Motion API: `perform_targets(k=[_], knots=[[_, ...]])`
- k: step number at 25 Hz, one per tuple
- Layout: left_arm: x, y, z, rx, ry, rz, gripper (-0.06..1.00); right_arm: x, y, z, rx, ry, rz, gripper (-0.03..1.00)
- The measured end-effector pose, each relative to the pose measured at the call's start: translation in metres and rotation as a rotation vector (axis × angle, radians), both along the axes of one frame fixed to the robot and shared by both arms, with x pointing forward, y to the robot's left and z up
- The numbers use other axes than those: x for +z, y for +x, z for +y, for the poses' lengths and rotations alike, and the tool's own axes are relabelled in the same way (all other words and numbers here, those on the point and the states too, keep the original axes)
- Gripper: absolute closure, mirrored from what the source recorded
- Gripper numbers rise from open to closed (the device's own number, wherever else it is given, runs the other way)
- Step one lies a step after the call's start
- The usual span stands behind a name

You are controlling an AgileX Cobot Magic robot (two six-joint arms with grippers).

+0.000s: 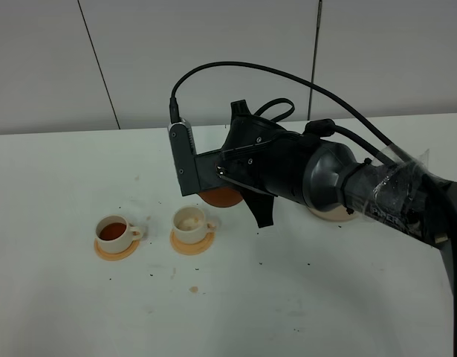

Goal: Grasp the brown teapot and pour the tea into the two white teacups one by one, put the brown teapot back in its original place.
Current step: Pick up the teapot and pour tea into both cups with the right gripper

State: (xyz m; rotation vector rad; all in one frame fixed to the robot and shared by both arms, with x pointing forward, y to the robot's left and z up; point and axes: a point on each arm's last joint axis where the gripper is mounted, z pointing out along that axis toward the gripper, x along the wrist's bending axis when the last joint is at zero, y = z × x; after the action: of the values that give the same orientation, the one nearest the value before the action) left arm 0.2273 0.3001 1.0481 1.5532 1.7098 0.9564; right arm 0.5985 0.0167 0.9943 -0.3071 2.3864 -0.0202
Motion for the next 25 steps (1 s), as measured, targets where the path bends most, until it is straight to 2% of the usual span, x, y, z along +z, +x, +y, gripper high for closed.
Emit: perform_targets(k=[6, 17, 25], knots=[[0.0, 0.0, 0.0, 0.0, 0.0, 0.0, 0.71, 0.001, -0.001, 0.003, 0.015, 0.006, -0.01, 0.87], [0.0, 0.0, 0.0, 0.0, 0.0, 0.0, 0.71, 0.002, -0.005, 0.008, 0.1, -0.064, -0.035, 0.87], [0.0, 0.0, 0.0, 0.0, 0.0, 0.0, 0.71, -0.009, -0.005, 0.006, 0.154, -0.179, -0.007, 0.87]])
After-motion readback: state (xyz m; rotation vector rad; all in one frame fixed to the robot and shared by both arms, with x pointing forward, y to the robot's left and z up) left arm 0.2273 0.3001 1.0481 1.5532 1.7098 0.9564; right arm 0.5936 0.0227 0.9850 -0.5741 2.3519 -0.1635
